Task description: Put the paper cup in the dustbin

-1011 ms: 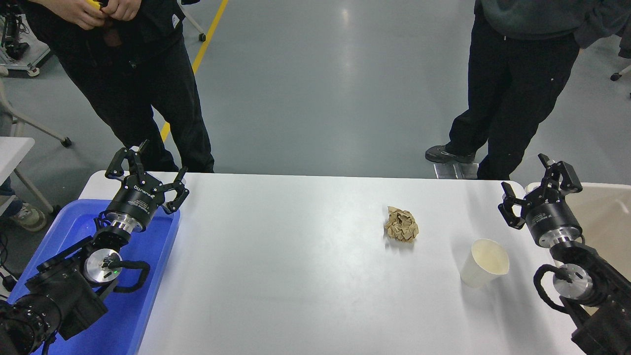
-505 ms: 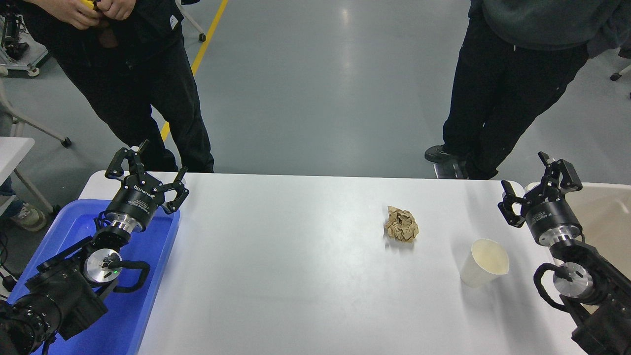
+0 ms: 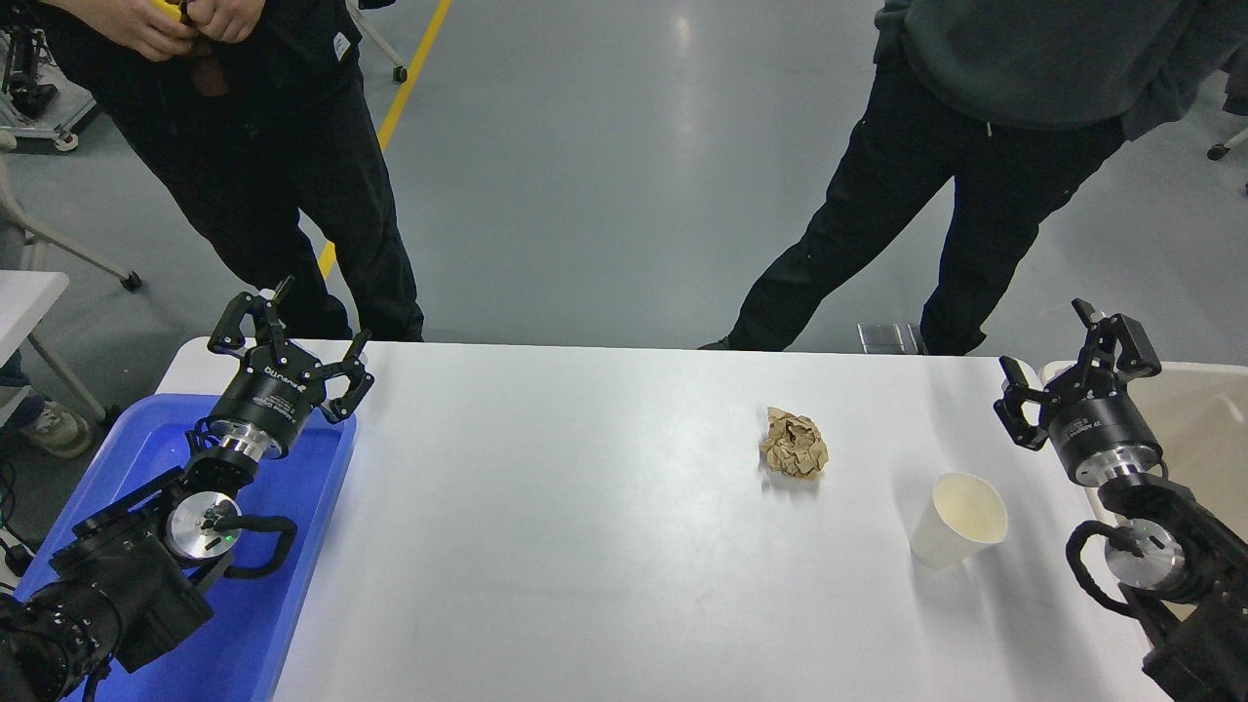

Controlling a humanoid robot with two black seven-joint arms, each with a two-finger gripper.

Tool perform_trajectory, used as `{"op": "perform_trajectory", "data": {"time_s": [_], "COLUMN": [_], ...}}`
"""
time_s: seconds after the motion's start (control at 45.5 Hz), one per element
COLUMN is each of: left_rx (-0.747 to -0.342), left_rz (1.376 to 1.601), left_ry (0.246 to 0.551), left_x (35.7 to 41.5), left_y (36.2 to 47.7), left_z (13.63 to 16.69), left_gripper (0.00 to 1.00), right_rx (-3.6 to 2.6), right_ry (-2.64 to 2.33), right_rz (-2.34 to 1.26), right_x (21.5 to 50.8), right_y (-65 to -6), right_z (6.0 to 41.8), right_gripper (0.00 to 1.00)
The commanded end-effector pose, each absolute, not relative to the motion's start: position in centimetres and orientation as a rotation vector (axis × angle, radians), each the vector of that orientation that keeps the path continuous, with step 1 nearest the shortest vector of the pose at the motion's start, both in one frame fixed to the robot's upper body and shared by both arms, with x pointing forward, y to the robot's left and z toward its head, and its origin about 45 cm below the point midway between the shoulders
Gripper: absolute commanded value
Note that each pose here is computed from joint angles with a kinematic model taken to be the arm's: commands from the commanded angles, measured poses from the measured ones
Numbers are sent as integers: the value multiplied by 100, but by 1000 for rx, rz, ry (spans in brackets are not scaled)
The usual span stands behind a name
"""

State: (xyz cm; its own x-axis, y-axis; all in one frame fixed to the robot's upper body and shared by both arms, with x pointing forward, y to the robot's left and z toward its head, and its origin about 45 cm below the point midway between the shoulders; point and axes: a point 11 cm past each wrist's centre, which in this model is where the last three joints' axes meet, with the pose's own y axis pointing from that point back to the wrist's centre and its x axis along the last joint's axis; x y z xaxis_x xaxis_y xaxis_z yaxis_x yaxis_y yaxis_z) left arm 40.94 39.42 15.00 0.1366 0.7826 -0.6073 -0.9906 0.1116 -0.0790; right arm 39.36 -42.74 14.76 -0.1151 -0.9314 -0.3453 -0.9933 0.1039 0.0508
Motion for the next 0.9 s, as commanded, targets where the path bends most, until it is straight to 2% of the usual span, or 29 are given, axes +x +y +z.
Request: {"op": "perform_trajectory", "data": {"time_s": [0.0, 0.725, 0.879], "left_rx": [-536, -538, -537], "left_rz": [1377, 1377, 1375], "left_ry": [476, 476, 476], "left_x": [4094, 4094, 4095], "left_y": [3942, 3944, 3938], "left_z": [1498, 1499, 1499], "left_gripper": [100, 100, 100], "right_rx": [-1928, -1998, -2091], "right_ry": [2162, 2204, 2252], "right_rz": [392, 328, 244], "right_x": [3934, 4066, 4126], "right_y": [-4300, -4366, -4492], "right_z": [1486, 1607, 1737], "right_gripper": [99, 99, 99]}}
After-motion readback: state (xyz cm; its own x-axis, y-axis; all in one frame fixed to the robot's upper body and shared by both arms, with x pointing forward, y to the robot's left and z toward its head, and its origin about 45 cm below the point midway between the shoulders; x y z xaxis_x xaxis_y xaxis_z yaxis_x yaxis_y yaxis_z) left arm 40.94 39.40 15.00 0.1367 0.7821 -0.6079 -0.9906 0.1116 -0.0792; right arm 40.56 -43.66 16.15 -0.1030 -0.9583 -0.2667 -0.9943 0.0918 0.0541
